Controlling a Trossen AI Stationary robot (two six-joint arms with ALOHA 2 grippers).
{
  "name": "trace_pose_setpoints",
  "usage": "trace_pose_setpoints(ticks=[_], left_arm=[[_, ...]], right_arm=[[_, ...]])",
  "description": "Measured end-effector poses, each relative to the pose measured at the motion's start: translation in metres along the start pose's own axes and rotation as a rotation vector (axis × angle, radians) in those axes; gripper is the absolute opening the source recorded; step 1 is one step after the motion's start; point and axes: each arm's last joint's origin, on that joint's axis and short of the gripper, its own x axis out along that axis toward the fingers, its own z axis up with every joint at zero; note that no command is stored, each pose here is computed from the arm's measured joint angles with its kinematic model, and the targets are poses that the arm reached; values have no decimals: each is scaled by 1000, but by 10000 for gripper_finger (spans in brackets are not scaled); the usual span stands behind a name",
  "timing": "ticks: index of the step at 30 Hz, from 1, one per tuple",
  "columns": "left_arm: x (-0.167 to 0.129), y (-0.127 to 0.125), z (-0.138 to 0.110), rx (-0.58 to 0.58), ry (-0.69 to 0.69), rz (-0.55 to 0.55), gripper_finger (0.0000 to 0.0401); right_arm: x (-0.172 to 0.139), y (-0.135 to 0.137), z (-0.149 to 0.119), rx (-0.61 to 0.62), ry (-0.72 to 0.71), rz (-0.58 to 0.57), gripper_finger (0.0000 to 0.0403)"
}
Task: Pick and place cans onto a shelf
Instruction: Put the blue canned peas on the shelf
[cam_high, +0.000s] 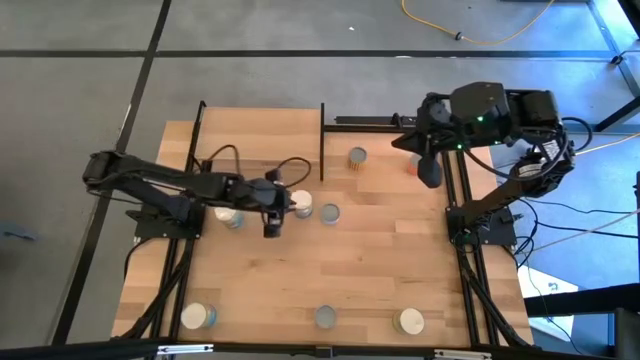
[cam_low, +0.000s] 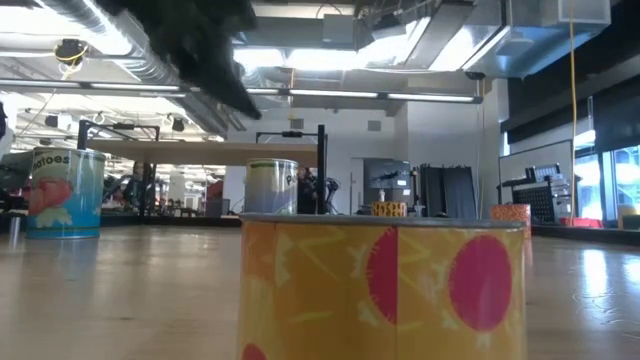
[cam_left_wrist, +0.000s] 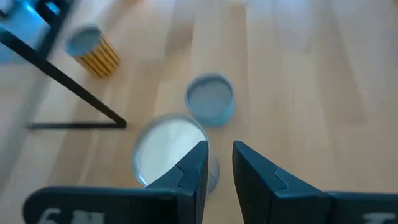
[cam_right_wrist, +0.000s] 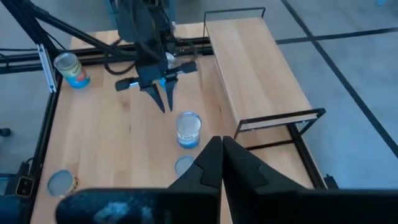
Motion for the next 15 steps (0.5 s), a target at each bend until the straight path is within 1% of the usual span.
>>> trace_pose_setpoints(ticks=[4, 7, 10, 13, 15], left_arm=[[22, -4, -9, 77, 85, 23, 63], [35, -8, -13, 141, 121, 25, 63], [41, -13, -14, 179, 120, 28, 63], [41, -16, -14, 192, 123, 37, 63], [39, -18, -9, 195, 108, 40, 63]], right_arm=[[-1, 0, -3, -5, 25, -2, 11], [-1, -1, -5, -8, 47, -3, 11], [-1, -1, -6, -10, 59, -4, 11], [-1, -1, -7, -10, 71, -5, 11], [-1, -1, -8, -13, 80, -6, 11]])
